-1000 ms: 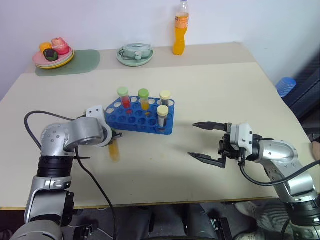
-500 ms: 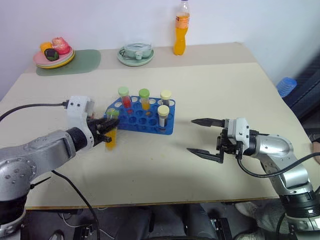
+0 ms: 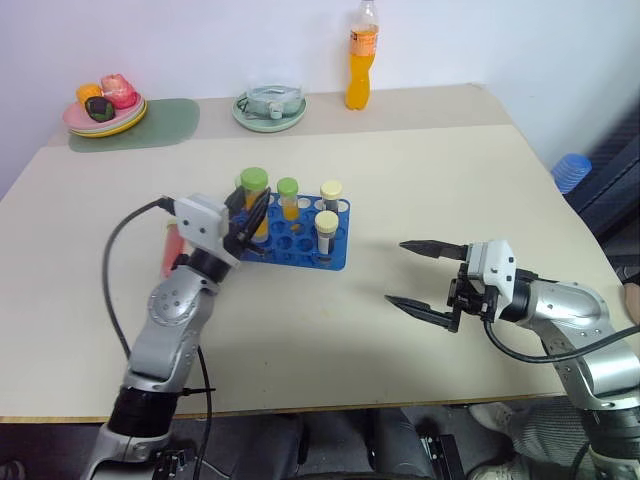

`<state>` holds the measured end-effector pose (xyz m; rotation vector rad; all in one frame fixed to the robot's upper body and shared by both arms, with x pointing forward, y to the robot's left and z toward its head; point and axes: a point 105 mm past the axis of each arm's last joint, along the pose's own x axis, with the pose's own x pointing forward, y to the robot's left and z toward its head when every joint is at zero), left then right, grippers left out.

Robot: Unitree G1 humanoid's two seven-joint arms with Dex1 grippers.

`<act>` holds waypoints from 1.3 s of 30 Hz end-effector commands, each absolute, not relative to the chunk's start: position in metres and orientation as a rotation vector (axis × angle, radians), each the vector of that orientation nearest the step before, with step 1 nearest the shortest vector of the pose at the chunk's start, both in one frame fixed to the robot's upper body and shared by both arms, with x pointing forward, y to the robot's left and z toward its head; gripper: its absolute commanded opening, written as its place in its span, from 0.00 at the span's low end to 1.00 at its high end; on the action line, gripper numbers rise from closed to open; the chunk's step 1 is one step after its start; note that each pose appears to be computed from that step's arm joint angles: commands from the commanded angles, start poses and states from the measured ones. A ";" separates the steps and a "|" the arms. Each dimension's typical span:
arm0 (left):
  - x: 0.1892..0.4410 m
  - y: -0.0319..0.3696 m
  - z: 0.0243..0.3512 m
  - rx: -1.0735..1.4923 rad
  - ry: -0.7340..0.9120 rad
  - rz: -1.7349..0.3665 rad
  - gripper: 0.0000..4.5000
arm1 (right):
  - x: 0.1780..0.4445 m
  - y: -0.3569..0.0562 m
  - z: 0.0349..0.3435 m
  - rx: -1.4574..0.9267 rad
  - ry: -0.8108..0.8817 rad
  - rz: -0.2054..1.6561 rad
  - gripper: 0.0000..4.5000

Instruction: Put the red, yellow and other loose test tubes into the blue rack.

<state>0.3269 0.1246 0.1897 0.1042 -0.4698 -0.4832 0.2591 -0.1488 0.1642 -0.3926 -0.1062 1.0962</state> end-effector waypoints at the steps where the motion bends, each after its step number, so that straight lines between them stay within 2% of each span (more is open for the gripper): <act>1: 0.329 0.113 0.193 0.131 -0.549 -0.529 0.17 | 0.254 -0.150 0.179 -0.415 -0.152 1.069 1.00; 6: 0.337 0.103 0.177 0.166 -0.540 -0.558 0.17 | 0.250 -0.151 0.181 -0.415 -0.149 1.044 1.00; 12: 0.335 0.099 0.161 0.173 -0.509 -0.580 0.17 | 0.249 -0.154 0.181 -0.417 -0.145 1.027 1.00; 20: 0.325 0.088 0.155 0.110 -0.497 -0.671 0.17 | 0.251 -0.156 0.183 -0.424 -0.151 1.017 1.00; 26: 0.329 0.095 0.151 0.053 -0.462 -0.659 0.17 | 0.254 -0.155 0.183 -0.424 -0.159 1.016 1.00; 28: 0.330 0.096 0.151 0.021 -0.444 -0.669 0.39 | 0.255 -0.155 0.183 -0.424 -0.161 1.017 1.00; 30: 0.330 0.096 0.151 0.011 -0.435 -0.678 0.58 | 0.256 -0.154 0.183 -0.422 -0.164 1.018 1.00; 33: 0.332 0.097 0.150 0.036 -0.431 -0.646 0.93 | 0.257 -0.154 0.182 -0.421 -0.167 1.019 1.00; 34: 0.332 0.098 0.150 0.048 -0.428 -0.634 0.99 | 0.257 -0.153 0.182 -0.420 -0.168 1.019 1.00; 39: 0.327 0.100 0.164 0.043 -0.462 -0.629 0.99 | 0.258 -0.151 0.182 -0.410 -0.179 1.025 1.00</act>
